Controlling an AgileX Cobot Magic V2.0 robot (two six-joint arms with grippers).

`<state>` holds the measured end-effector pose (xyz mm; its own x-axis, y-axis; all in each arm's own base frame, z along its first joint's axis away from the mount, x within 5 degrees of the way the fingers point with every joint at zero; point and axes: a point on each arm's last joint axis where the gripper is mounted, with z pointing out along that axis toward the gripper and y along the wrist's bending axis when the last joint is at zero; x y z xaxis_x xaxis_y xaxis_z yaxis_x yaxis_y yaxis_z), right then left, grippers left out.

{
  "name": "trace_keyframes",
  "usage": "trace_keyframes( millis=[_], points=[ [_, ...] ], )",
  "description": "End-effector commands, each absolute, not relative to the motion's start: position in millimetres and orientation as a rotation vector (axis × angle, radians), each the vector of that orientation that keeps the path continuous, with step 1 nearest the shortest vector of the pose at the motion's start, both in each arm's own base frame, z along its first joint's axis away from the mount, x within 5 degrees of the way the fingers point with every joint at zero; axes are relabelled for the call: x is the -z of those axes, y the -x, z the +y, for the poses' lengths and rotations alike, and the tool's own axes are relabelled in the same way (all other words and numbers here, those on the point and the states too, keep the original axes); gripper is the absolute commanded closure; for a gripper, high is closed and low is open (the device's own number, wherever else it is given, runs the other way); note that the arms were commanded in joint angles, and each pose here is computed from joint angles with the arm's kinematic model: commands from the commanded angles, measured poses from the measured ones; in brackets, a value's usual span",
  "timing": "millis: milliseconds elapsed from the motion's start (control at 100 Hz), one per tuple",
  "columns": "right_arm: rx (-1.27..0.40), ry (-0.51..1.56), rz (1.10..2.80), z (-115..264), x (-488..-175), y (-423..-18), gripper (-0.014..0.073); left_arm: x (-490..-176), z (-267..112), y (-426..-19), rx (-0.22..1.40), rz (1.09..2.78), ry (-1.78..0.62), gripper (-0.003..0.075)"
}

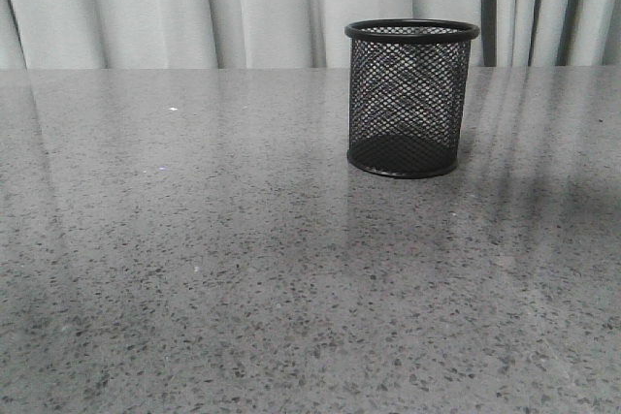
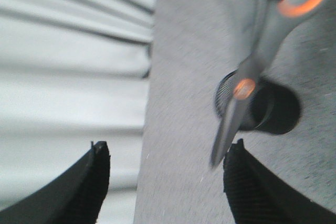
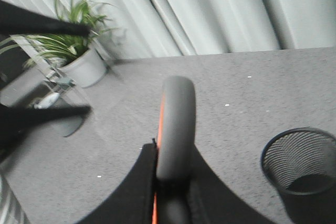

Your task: Put scissors into bucket

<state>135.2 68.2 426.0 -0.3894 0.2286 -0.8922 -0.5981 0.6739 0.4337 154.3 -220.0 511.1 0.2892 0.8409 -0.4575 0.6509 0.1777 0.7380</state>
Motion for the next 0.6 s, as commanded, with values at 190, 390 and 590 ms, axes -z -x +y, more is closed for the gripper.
trace_keyframes(
  millis=[190, 390, 590],
  points=[
    [-0.748, 0.344, 1.896, 64.4, -474.5, -183.7, 0.0639, -562.5, -116.3, -162.8, -0.346, 1.513, -1.086, 0.0283],
    [-0.592, 0.350, 2.126, 56.7, -482.6, -215.3, 0.0639, -575.0, -76.3, -151.6, -0.412, 1.539, -0.941, 0.0283],
    [-0.586, 0.372, 2.228, 58.5, -477.1, -235.1, 0.0639, -579.5, -62.4, -144.5, -0.438, 1.542, -0.890, 0.0283]
  ],
)
